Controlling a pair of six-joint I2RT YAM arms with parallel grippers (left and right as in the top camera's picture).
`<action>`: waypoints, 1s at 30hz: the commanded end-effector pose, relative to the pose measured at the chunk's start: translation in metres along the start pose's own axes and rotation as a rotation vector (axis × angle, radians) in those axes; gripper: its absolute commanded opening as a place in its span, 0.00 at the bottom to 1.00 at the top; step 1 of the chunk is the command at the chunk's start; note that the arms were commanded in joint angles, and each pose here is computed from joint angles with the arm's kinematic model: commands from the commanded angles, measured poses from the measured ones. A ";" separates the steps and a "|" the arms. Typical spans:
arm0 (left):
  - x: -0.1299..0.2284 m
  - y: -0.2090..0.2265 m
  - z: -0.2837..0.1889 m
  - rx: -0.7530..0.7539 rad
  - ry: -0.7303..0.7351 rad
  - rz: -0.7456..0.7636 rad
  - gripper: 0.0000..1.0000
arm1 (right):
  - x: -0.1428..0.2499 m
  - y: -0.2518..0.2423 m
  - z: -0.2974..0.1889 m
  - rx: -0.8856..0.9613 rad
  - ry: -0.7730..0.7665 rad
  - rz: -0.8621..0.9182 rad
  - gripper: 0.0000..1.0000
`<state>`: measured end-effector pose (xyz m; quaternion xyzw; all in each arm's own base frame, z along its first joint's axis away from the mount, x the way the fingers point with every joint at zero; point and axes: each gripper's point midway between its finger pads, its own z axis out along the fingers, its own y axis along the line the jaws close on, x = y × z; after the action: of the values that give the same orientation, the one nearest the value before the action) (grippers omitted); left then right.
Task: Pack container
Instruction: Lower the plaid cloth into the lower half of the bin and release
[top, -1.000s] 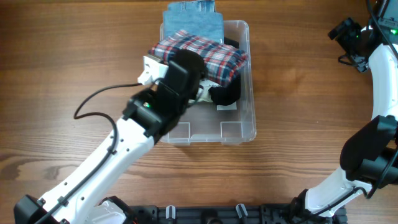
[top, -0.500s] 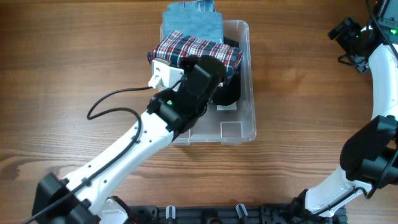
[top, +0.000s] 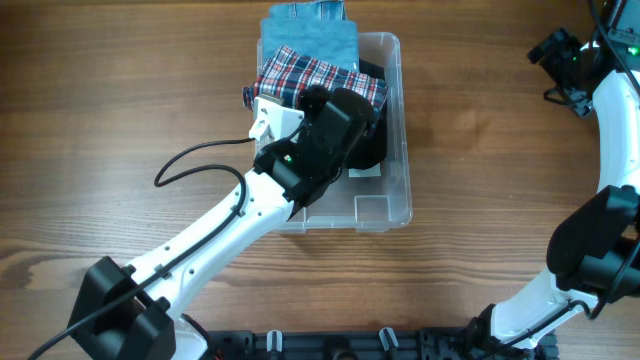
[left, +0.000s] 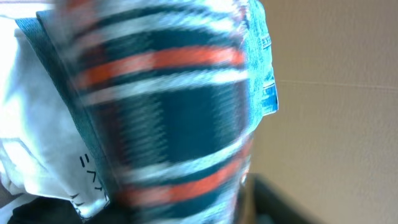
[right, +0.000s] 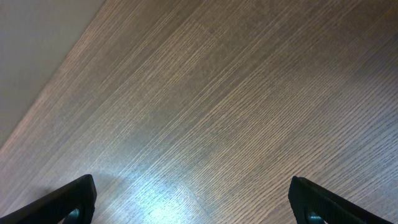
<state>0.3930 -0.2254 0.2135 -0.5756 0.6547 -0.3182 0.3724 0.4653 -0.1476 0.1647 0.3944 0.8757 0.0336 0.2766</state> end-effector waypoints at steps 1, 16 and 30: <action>0.003 -0.006 0.002 0.006 0.010 -0.007 1.00 | 0.002 0.002 0.003 -0.004 0.009 0.010 1.00; 0.045 -0.067 -0.038 0.305 0.033 0.848 1.00 | 0.002 0.002 0.003 -0.004 0.009 0.010 1.00; 0.051 -0.087 -0.075 0.412 -0.026 1.189 1.00 | 0.002 0.002 0.003 -0.004 0.009 0.010 1.00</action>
<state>0.3791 -0.2981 0.2780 -0.0735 0.8055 -0.1900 0.5565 0.4653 -0.1476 0.1645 0.3944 0.8758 0.0337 0.2764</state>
